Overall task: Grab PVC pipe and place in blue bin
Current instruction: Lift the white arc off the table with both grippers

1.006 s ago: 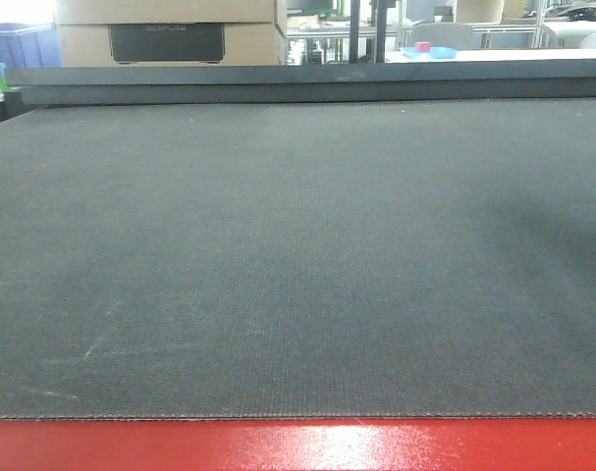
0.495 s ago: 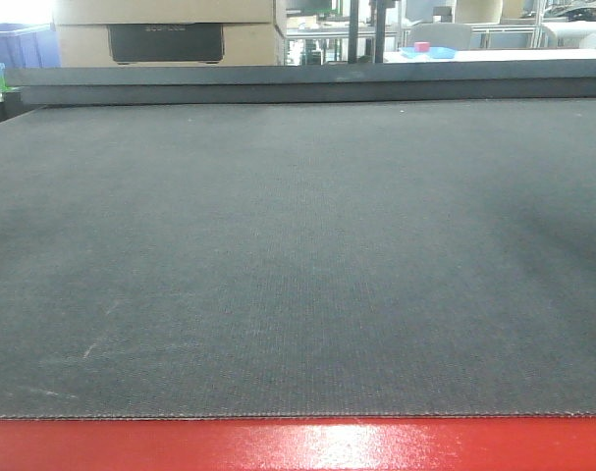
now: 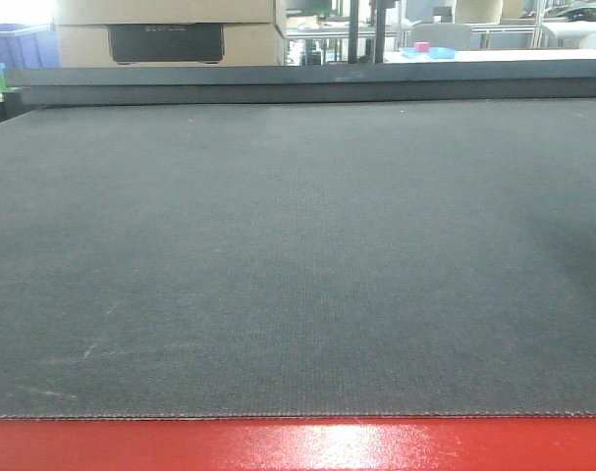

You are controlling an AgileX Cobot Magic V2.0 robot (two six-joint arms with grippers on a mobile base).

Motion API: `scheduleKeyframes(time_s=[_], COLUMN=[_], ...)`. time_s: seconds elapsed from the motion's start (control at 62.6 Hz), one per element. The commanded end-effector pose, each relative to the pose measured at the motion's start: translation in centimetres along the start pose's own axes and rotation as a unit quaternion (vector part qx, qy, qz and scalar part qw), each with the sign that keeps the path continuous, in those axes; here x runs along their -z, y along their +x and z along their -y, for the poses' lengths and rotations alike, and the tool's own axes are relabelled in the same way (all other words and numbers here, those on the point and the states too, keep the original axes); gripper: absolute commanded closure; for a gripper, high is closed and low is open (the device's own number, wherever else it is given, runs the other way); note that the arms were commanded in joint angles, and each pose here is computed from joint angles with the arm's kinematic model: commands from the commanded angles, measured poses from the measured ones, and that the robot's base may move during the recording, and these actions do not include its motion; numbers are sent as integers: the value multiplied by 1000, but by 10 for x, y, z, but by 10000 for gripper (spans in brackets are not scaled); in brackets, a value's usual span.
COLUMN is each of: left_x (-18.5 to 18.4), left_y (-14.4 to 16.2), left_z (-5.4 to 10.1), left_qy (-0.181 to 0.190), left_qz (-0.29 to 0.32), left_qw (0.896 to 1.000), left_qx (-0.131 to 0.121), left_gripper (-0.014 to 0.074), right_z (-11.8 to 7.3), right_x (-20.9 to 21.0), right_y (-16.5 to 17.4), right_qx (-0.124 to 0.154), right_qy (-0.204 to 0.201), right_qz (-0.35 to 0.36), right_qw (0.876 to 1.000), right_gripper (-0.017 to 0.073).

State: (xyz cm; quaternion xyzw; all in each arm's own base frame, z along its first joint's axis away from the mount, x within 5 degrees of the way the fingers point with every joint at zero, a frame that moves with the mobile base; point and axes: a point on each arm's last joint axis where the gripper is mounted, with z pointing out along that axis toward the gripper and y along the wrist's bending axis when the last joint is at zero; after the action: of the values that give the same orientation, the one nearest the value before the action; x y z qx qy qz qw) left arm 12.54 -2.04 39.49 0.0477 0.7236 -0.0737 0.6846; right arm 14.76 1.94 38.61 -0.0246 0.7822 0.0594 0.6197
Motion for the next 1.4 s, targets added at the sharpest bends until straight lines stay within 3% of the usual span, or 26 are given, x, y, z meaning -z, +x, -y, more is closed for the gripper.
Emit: scheduleKeyframes(time_s=[0.0,0.399,1.389], left_x=[8,10,10], left_y=[-7,-8,-8], left_z=[0,0,0], left_qy=[-2,-1,-1], left_qz=[35,38,38], left_qw=[999,999,999], left_qx=[-1,-1,-1], left_gripper=[704,704,704], right_z=[0,2,1], right_x=[15,60,62], right_y=[-5,12,8], right_qx=[11,14,14], right_qy=[-1,-3,-5], right_qz=[30,100,122], right_qw=[999,995,992], right_gripper=[727,727,727])
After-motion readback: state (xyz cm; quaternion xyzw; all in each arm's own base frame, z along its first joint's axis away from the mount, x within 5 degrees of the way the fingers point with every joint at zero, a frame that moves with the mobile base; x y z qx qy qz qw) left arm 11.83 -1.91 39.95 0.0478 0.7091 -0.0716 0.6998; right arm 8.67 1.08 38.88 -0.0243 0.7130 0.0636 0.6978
